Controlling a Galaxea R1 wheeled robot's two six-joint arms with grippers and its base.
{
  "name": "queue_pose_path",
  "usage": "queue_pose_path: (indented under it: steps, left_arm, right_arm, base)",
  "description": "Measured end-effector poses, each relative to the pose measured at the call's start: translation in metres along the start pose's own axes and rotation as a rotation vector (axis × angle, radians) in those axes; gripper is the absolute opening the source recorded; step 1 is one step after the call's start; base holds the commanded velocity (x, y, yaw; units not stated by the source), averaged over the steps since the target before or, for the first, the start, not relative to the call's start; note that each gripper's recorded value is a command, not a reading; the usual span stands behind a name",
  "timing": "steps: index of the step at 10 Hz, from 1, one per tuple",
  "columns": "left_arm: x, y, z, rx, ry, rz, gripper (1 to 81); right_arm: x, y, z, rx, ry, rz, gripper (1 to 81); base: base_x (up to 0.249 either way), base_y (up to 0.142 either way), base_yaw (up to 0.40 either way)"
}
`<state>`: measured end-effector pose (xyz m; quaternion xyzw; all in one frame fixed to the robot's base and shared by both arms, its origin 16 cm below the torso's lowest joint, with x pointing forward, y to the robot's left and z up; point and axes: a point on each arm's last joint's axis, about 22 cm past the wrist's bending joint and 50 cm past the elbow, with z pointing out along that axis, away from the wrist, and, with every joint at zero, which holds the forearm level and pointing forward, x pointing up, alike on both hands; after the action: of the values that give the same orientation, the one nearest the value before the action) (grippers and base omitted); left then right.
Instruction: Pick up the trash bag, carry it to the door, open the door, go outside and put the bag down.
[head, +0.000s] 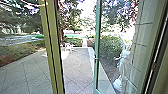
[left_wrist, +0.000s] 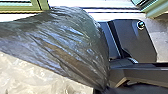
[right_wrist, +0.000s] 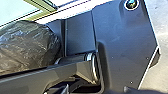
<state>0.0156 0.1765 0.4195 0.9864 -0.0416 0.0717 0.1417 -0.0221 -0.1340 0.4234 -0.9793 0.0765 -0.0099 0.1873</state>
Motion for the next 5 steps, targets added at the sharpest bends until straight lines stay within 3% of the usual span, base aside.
queue_pose_path:
  steps: [5]
  left_arm:
    - [0.0000,0.0002,0.0000,0.000,0.000,0.000,1.0]
  right_arm:
    - [-0.0090,0.0035,-0.0002,-0.003,-0.001,-0.005,81.1]
  base:
    - [0.000,-0.126,0.000]
